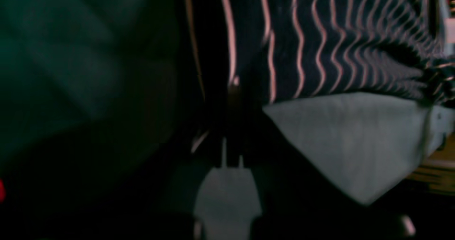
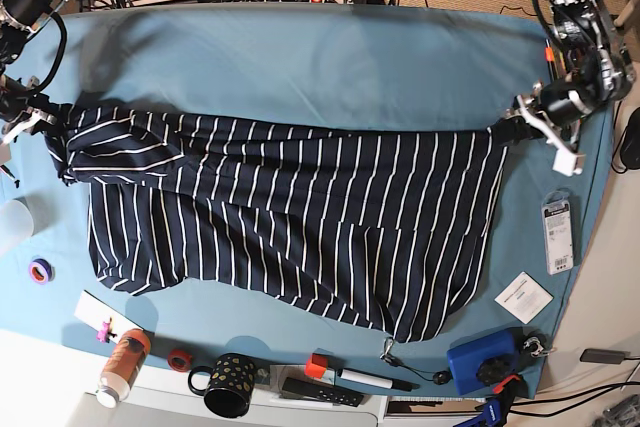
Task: Layout the t-shirt on the table in an organized manner, then fold the t-shirt properly
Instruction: 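Drag the folded shirt edge away from the arms with both grippers, then release the shirt with the left gripper and move the right gripper to the shirt's side, then grasp the shirt side with the right gripper and tuck it inward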
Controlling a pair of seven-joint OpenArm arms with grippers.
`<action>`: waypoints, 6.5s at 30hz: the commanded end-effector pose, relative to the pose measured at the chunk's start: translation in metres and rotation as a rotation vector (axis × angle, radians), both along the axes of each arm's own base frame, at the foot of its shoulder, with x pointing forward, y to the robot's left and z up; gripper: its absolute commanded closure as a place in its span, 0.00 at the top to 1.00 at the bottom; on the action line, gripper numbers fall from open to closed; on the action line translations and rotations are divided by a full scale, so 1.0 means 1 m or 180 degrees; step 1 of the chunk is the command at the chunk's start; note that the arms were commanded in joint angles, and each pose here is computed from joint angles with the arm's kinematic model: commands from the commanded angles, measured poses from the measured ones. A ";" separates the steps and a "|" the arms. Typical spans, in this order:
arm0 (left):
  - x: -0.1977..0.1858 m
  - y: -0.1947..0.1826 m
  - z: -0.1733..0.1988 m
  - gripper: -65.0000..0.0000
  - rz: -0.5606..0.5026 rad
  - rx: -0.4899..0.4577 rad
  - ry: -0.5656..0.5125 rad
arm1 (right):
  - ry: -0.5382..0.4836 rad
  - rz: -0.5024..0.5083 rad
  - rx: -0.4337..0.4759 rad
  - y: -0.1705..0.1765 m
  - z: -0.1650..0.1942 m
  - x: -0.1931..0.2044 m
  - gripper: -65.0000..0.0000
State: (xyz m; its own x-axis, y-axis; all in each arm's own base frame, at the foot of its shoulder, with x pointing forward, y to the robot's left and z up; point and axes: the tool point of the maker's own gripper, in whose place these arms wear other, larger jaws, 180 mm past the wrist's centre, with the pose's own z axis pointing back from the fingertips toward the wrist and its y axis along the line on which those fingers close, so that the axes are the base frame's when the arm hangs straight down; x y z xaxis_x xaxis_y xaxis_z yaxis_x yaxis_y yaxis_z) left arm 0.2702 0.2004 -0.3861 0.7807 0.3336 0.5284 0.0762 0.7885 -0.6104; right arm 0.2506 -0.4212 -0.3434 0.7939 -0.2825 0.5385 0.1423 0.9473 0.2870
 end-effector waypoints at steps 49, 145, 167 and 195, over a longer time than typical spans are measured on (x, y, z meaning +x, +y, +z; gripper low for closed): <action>-0.140 0.002 0.021 0.23 -0.0362 0.0260 0.0292 | 0.0274 0.0089 -0.0133 -0.033 0.016 -0.063 0.16; -0.008 -0.022 0.024 0.30 -0.0727 0.1656 -0.0183 | -0.1129 0.0318 -0.0878 0.014 0.079 0.133 0.22; -0.007 -0.029 0.028 0.30 -0.0725 0.1526 -0.0244 | 0.0023 0.0735 -0.1979 0.078 -0.020 0.146 0.00; -0.003 -0.029 0.031 0.30 -0.0690 0.1509 -0.0321 | 0.0136 0.0438 -0.2287 0.042 0.048 0.080 0.33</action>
